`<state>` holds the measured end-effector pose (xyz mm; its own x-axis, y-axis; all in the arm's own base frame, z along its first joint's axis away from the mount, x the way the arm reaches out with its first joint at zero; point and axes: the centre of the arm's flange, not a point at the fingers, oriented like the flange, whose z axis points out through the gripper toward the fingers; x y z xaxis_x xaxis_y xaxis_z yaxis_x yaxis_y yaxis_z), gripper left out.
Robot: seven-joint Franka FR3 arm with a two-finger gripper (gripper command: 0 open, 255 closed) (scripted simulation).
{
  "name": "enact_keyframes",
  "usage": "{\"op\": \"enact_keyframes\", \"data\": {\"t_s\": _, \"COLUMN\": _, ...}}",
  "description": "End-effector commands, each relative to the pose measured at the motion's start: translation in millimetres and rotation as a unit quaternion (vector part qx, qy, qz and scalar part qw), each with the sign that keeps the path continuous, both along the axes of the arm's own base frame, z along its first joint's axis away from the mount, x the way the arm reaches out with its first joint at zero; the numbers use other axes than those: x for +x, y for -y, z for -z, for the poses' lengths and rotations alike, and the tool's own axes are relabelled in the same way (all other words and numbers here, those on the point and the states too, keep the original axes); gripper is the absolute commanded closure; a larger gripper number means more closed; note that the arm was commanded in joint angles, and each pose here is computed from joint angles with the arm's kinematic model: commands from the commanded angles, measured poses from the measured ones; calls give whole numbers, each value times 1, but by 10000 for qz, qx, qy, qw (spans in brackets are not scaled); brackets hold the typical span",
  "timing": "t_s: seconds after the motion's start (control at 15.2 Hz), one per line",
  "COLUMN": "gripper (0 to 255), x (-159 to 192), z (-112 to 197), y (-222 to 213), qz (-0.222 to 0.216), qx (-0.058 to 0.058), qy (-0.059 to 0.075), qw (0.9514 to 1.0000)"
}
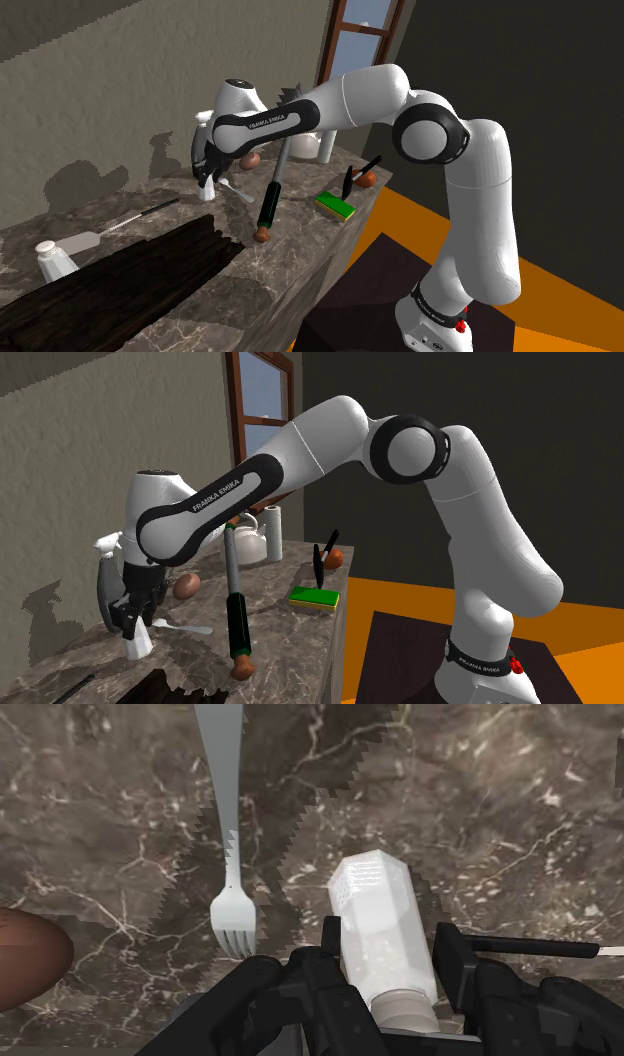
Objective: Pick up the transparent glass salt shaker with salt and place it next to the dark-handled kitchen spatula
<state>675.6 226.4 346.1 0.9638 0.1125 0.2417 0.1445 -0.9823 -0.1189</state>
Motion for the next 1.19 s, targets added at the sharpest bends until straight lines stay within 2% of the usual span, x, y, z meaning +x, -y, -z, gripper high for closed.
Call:
{"op": "enact_keyframes", "data": {"t_s": 0.0, "gripper": 0, "x": 0, "z": 0, "y": 0, "qz": 0, "qx": 0, "qy": 1, "qw": 10000}}
{"op": "enact_keyframes", "data": {"t_s": 0.33, "gripper": 0, "x": 0, "z": 0, "y": 0, "qz": 0, "qx": 0, "qy": 1, "qw": 10000}}
{"op": "enact_keyframes", "data": {"t_s": 0.59, "gripper": 0, "x": -11, "z": -48, "y": 7, "qz": 0, "qx": 0, "qy": 1, "qw": 10000}}
{"op": "enact_keyframes", "data": {"t_s": 1.12, "gripper": 0, "x": -11, "z": -48, "y": 7, "qz": 0, "qx": 0, "qy": 1, "qw": 10000}}
